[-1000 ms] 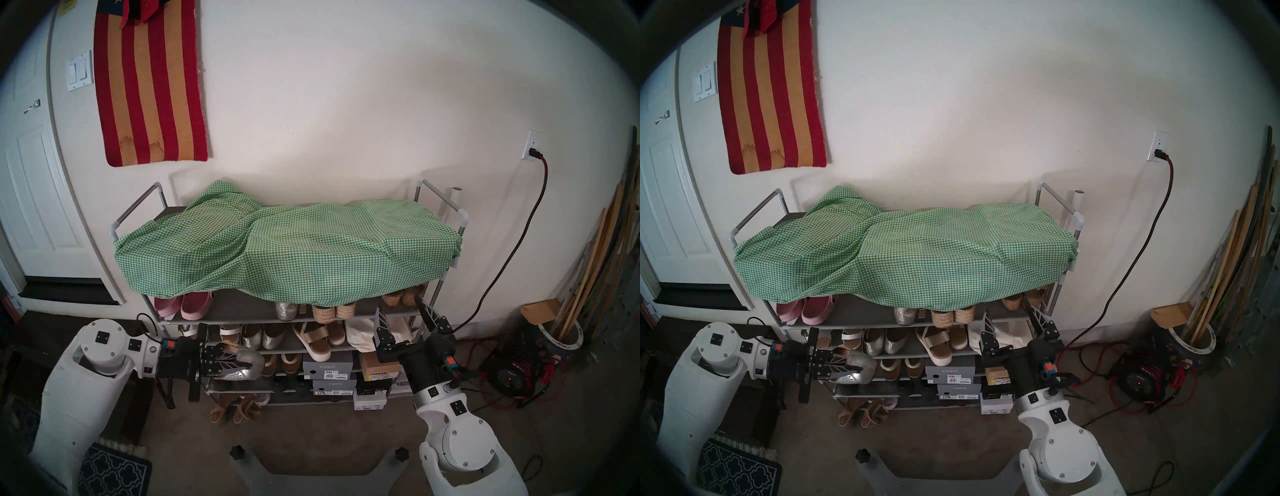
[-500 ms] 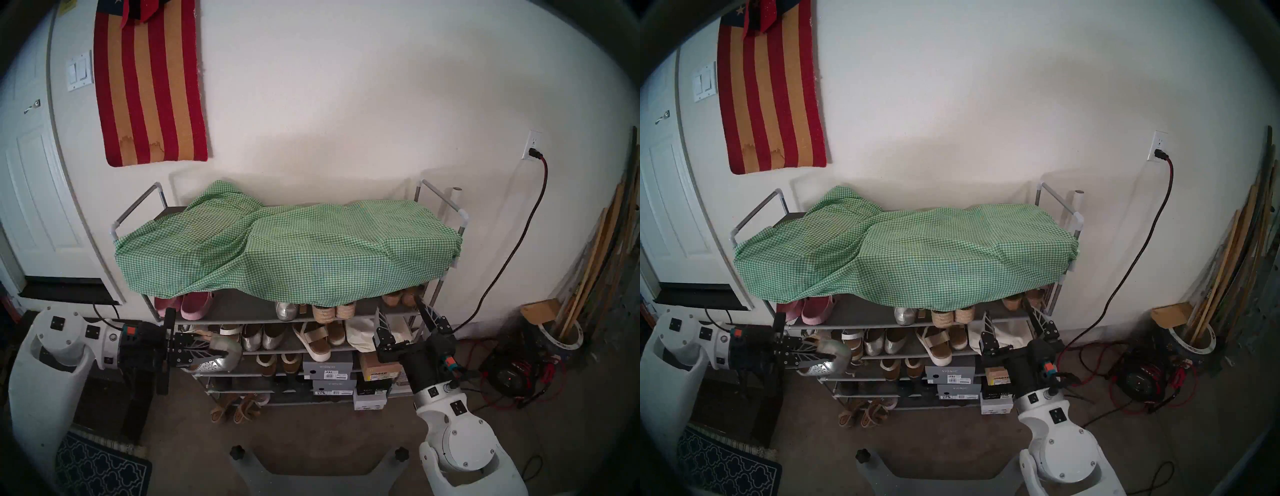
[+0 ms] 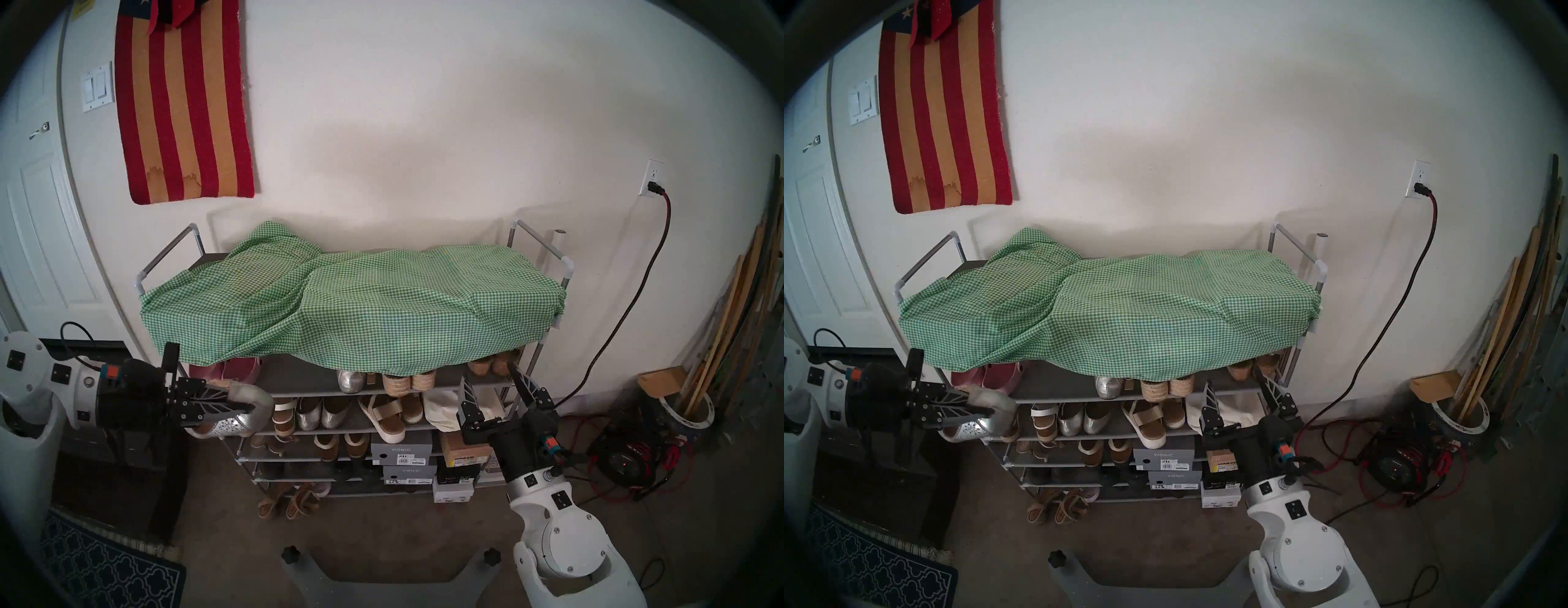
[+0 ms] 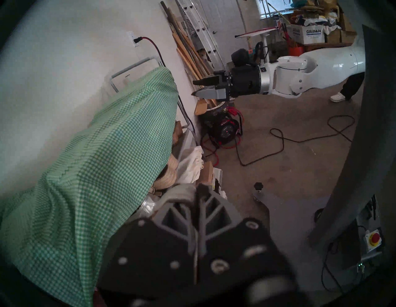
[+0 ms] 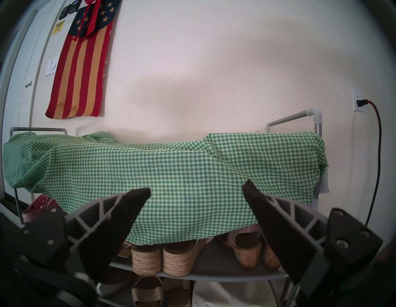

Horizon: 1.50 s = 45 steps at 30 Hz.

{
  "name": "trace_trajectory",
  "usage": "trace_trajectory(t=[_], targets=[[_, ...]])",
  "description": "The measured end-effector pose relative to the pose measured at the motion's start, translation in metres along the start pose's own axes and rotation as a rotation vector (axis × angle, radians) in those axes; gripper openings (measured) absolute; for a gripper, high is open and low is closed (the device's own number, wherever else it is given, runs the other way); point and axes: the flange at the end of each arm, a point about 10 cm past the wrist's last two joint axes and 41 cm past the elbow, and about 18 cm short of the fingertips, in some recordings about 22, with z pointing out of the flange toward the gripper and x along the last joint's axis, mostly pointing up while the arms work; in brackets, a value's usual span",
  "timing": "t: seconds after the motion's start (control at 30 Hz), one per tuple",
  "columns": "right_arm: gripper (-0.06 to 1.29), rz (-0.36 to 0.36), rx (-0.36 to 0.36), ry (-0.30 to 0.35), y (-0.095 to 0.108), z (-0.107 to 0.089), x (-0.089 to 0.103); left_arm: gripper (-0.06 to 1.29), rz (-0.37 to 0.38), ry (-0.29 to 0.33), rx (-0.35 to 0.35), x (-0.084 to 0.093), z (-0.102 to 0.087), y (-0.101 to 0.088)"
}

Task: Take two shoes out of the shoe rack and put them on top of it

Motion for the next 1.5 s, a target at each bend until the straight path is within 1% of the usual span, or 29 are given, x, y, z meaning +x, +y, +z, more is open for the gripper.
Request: trace_trajectory(t=[0.03,0.2,0.4,0.57,0.77,0.97,1.07,1.3,1.5], targets=[[1.23,0.0,0.0,0.0,0.0,0.0,0.0,0.01,0.005,-0.011,0.033,0.007,-0.007,-0.005],[1.23,0.0,0.0,0.0,0.0,0.0,0.0,0.01,0.024,-0.029,0.136,0.025,-0.025,-0.024],[1.23,0.0,0.0,0.0,0.0,0.0,0.0,0.01,0.057,-0.033,0.24,0.047,-0.035,-0.049],[1.23,0.0,0.0,0.0,0.0,0.0,0.0,0.01,0.086,-0.032,0.302,0.057,-0.038,-0.067],[1.23,0.0,0.0,0.0,0.0,0.0,0.0,0.01,0.113,-0.031,0.376,0.066,-0.037,-0.091],[1.23,0.0,0.0,0.0,0.0,0.0,0.0,0.01,0.141,-0.041,0.426,0.073,-0.034,-0.109],[1.23,0.0,0.0,0.0,0.0,0.0,0.0,0.01,0.156,-0.052,0.457,0.077,-0.031,-0.12],[1.23,0.0,0.0,0.0,0.0,0.0,0.0,0.01,0.184,-0.071,0.497,0.083,-0.024,-0.138],[1.23,0.001,0.0,0.0,0.0,0.0,0.0,0.01,0.204,-0.073,0.516,0.088,-0.016,-0.146]])
